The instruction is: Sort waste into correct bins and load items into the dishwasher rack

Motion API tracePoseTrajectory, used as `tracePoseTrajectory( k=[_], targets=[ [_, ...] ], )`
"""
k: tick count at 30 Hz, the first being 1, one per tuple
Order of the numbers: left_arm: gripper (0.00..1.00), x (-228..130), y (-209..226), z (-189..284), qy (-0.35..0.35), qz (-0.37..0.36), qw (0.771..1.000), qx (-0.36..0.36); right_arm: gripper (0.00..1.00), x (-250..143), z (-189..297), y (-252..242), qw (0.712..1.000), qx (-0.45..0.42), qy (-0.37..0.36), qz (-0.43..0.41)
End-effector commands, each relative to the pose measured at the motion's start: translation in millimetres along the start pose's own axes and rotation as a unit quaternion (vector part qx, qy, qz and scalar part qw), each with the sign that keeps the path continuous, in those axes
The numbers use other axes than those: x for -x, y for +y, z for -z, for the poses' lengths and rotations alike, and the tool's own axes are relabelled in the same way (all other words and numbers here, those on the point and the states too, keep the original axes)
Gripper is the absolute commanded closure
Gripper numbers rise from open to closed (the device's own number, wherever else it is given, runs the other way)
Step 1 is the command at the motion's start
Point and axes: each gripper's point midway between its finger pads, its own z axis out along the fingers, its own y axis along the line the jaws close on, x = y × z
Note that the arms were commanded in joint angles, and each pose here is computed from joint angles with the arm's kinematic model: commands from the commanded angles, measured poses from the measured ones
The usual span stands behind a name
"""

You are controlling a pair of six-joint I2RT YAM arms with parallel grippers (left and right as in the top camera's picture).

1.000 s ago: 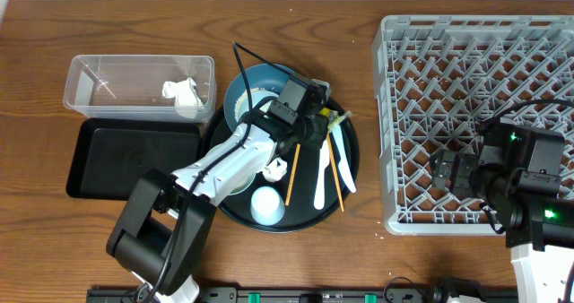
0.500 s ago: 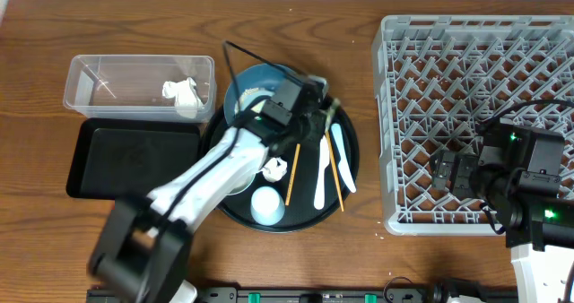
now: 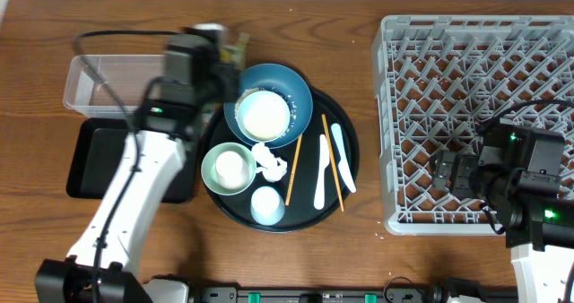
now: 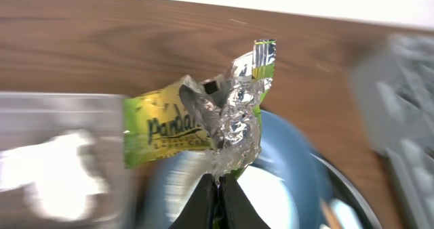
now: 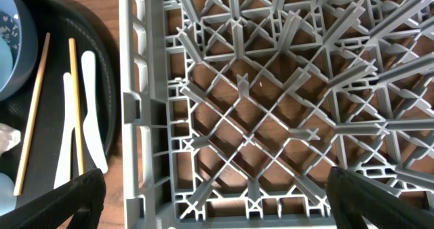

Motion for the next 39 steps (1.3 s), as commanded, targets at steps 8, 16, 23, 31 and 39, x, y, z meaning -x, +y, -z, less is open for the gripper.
tracePoseTrajectory(
  k=[8, 16, 23, 31, 39],
  targets=[
    [0.94, -6.2, 117.2, -5.7, 0.023, 0.078, 0.991, 0.109, 0.01, 6.1, 4.6, 5.1, 1.000, 0.008, -0.010, -0.001],
    [0.76, -29.5, 133.8, -20.0, 0.067, 0.071, 0.988, 0.121, 0.01, 5.6, 4.6, 5.1, 1.000, 0.008, -0.009, -0.001],
    [0.53, -34.8, 121.2, -5.1, 0.084, 0.057, 0.989, 0.111, 0.01, 5.6, 4.6, 5.1, 1.000, 0.008, -0.009, -0.001],
    [0.48, -83.9, 48.6, 8.3, 0.184, 0.002, 0.981, 0.062, 0.01, 5.7, 4.6, 5.1, 1.000, 0.008, -0.009, -0.001],
    [0.43, -133.5, -31.1, 8.6, 0.253, -0.093, 0.963, 0.000, 0.01, 4.5, 4.5, 5.0, 1.000, 0.008, -0.006, -0.002]
  ],
)
